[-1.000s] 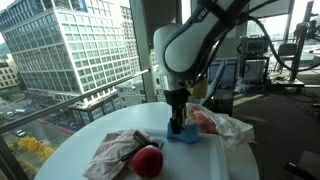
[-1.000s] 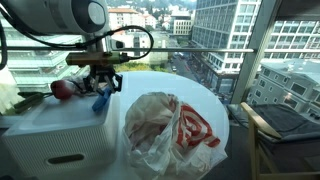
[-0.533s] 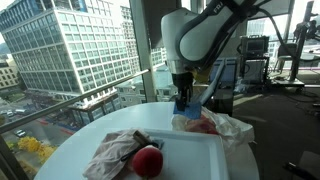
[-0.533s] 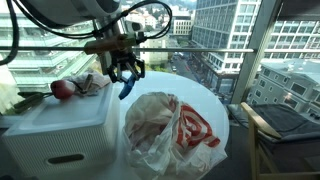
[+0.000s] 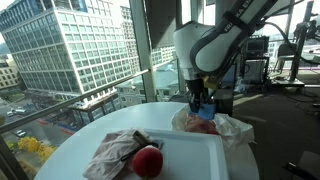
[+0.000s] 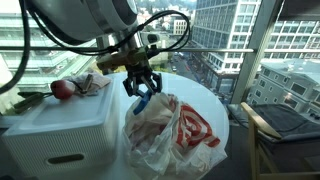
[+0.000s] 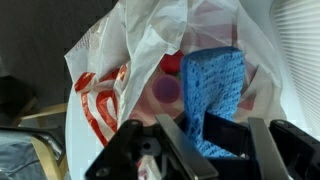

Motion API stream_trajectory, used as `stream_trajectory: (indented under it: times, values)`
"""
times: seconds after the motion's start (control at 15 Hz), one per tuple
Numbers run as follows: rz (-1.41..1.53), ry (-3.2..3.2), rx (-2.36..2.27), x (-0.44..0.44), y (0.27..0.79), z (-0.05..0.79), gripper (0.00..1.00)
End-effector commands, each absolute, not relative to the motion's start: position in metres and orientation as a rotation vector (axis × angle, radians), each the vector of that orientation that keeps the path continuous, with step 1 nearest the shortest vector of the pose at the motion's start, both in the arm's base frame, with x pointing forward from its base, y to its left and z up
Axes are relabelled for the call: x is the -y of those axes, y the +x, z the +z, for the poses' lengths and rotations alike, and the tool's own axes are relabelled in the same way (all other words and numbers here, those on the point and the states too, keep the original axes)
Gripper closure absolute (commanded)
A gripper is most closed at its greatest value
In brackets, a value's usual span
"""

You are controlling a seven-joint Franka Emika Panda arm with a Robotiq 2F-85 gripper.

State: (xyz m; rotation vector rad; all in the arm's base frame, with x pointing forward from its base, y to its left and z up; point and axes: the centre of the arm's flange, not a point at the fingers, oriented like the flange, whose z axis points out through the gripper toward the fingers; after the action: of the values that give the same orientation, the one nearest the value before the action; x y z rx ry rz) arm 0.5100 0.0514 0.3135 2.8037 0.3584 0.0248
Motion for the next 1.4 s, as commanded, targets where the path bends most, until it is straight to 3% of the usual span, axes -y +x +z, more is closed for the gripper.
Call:
stream_trajectory:
  times: [0.0, 0.47, 0.53, 0.6, 0.73, 1.2, 1.33]
  values:
    - [0.031, 2.789, -0.298, -0.043, 0.515, 0.270, 0.94]
    - [0.194, 2.652, -0.328, -0.017, 0.532, 0.201, 0.94]
    - [0.210, 2.644, -0.329, -0.016, 0.532, 0.196, 0.90]
    - [0.213, 2.648, -0.318, -0.016, 0.533, 0.196, 0.64]
    - [0.223, 2.668, -0.294, -0.020, 0.533, 0.201, 0.58]
    - [0.330, 2.663, -0.398, -0.066, 0.526, 0.282, 0.05]
    - [0.409, 2.724, -0.473, -0.089, 0.521, 0.306, 0.00]
